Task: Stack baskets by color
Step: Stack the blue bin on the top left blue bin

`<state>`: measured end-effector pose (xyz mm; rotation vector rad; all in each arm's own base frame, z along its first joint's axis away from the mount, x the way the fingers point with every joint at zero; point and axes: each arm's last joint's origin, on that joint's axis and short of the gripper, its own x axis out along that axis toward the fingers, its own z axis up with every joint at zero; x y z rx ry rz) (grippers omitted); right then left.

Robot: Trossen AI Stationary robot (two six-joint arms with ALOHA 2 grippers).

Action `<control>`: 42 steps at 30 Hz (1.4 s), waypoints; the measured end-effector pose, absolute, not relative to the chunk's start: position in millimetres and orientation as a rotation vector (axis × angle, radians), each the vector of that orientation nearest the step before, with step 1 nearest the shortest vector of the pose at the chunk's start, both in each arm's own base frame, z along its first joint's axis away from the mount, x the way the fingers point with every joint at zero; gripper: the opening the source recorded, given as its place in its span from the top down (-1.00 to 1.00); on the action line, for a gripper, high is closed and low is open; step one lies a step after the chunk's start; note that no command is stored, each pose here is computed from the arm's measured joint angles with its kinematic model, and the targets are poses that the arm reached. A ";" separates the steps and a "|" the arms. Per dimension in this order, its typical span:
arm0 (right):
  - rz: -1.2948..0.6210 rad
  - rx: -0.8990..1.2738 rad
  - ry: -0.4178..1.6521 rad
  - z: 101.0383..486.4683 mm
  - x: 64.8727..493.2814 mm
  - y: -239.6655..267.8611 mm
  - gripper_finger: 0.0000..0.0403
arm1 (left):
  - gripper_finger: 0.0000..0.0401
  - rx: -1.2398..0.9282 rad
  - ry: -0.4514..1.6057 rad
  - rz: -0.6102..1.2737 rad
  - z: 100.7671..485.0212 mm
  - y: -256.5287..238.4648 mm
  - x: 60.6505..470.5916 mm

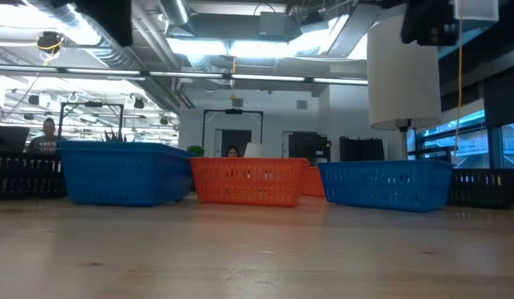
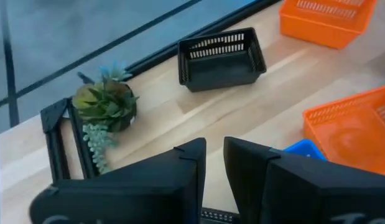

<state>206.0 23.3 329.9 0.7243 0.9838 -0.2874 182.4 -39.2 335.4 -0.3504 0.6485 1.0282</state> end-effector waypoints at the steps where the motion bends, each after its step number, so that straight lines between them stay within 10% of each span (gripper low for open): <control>1: -0.278 0.732 1.005 329.1 213.2 23.6 0.78 | 0.75 -0.354 0.645 1.022 336.3 -39.4 181.2; 9: -0.345 0.808 1.176 295.6 269.6 19.0 0.47 | 0.76 -0.363 0.632 0.974 342.5 -42.9 170.0; 33: -0.404 0.760 1.532 163.6 339.3 -7.1 0.46 | 0.75 -0.324 0.666 0.925 342.7 -49.0 165.5; 42: -0.348 0.582 1.598 170.0 337.1 -9.8 0.95 | 0.76 -0.341 0.690 0.913 342.1 -49.6 165.4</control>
